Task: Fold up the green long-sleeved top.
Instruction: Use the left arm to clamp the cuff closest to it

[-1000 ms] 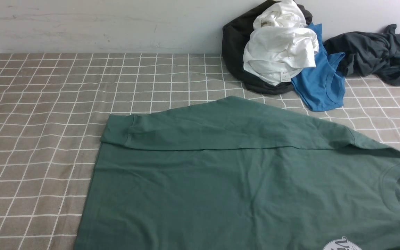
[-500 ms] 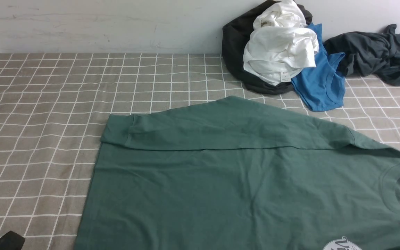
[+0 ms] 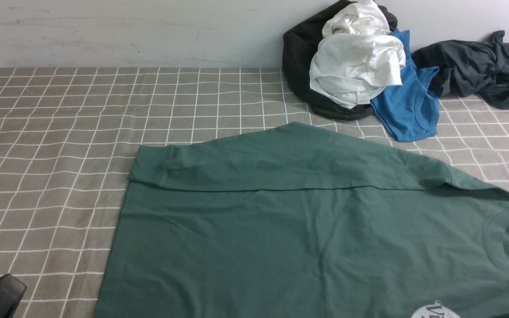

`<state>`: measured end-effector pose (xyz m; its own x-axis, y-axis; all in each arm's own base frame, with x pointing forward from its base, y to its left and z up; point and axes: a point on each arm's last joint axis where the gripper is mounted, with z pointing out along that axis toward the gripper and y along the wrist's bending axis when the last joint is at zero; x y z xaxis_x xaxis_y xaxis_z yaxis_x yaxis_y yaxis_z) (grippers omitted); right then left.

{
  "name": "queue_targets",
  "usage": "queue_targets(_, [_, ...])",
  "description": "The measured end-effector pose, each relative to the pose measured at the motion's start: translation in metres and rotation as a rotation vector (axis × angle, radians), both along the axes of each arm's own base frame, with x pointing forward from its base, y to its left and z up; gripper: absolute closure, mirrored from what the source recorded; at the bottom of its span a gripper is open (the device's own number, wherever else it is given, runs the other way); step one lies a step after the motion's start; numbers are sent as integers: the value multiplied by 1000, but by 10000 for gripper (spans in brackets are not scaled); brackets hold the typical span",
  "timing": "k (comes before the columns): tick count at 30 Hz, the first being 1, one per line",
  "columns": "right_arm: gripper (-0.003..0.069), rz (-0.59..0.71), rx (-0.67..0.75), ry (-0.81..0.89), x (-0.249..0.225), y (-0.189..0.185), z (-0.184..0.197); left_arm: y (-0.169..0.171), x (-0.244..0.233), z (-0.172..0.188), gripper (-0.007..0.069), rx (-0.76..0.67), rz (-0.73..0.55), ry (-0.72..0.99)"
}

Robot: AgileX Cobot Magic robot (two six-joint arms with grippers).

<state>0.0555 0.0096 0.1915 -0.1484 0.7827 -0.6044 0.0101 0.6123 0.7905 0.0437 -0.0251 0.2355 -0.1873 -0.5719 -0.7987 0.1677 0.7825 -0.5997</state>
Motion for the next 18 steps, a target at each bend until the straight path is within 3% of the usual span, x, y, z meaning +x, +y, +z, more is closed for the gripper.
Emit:
queue_targets(2, [673, 6, -143, -39, -1, -1, 11, -4, -3, 24, 632, 163, -53, -12])
queue_targets(4, [673, 6, -228, -65, -1, -1, 22, -5, 1, 34, 632, 238, -85, 28])
queue_targets(8, [673, 22, -553, -61, 19, -3, 79, -4, 32, 75, 632, 512, -224, 285])
queue_targets(11, [673, 75, -693, -10, 37, -1, 109, 1, 55, 84, 632, 642, -296, 443])
queue_targets(14, [673, 223, -814, 118, 59, 5, 132, 1, 80, 79, 624, 765, -420, 613])
queue_targets(18, [673, 586, -861, 322, 78, 28, 135, -22, 98, 50, 559, 888, -685, 779])
